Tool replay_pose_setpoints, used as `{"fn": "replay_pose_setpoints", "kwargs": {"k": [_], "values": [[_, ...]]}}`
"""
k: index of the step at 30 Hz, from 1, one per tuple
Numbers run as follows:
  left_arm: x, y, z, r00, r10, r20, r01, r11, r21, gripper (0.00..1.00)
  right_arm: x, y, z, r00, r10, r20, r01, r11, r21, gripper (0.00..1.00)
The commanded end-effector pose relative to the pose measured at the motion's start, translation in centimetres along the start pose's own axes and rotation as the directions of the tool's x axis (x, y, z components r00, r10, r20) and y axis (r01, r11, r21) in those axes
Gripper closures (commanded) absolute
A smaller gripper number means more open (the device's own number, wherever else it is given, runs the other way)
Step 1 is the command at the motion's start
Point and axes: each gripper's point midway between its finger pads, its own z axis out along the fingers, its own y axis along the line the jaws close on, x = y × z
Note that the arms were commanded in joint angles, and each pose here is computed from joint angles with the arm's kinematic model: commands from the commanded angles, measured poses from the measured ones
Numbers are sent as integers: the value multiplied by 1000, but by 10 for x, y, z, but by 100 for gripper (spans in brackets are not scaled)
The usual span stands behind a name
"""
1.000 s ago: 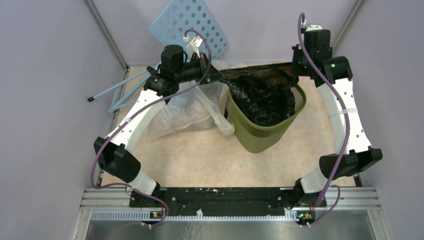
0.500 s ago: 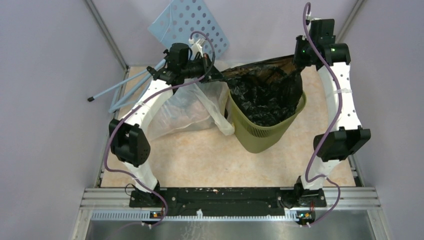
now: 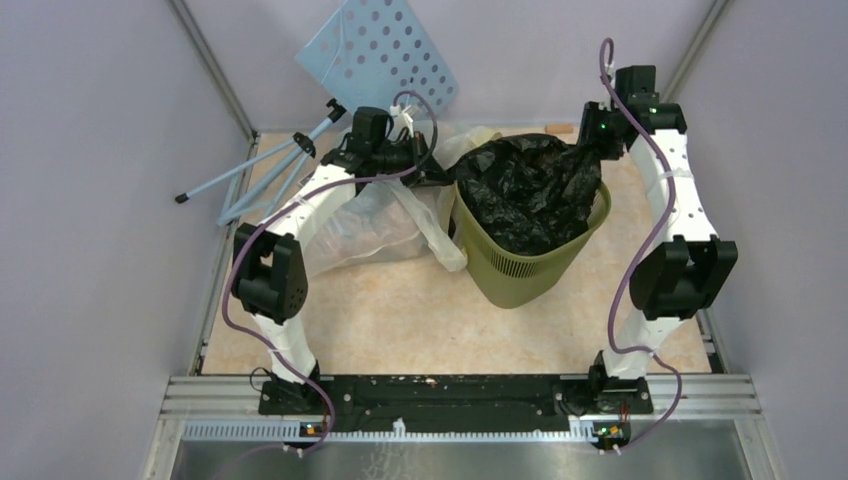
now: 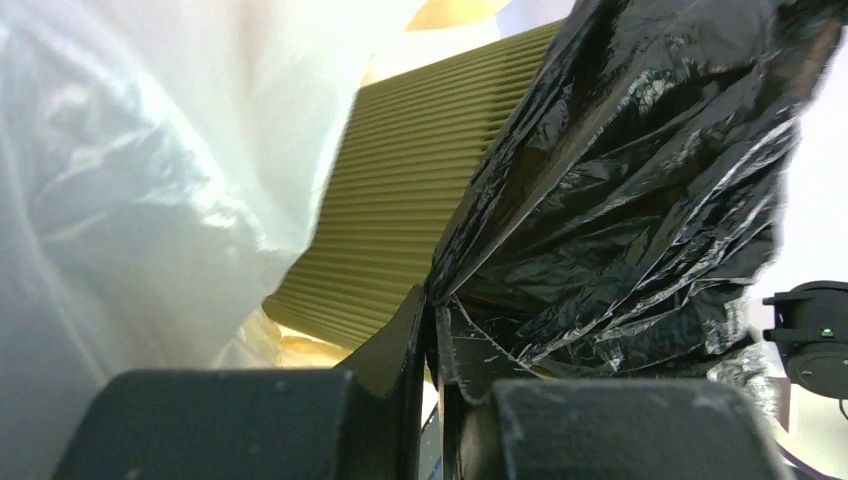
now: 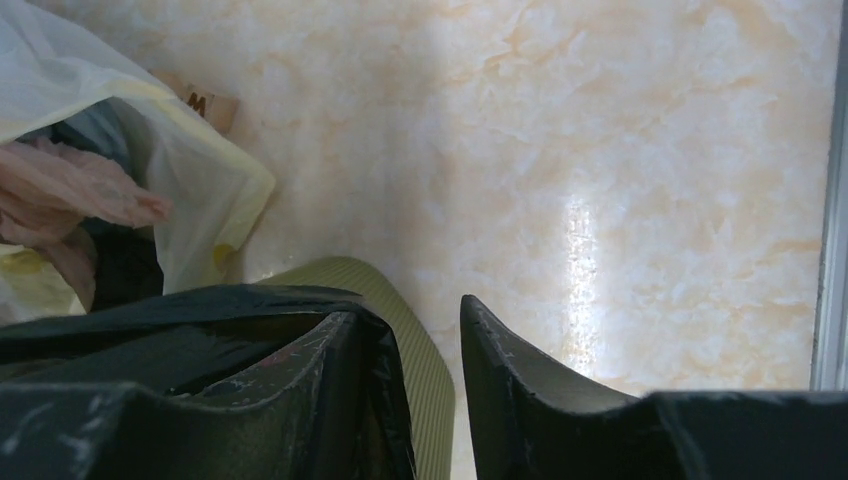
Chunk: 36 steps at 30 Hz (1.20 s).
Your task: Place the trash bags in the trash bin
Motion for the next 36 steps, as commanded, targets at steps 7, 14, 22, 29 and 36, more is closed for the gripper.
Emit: {"fn": "replay_pose_setpoints", "kwargs": {"k": [7,14,22,29,36], "values": [[13,-22,-14,999,48,15,-49,996,71,88,-22,-22,-71,987,67,147,-70,997,13,41],[20,-24,-17,999,50,13,-51,996,78,84,-12,-5,-94,976,127,179,-116,991,-72,36],[30,-24,-16,999,50,-1,-50,995,88,85,20,-25,-93,953,209,221,-212,977,-13,41],[38,-24,-10,999,39,-13,-37,992,124,85,41,-26,-77,941,276,195,-269,961,-60,41],[38,-35,-16,997,66,-25,-62,988,144,84,32,-37,-91,926,289,241,-291,956,-26,29]]}}
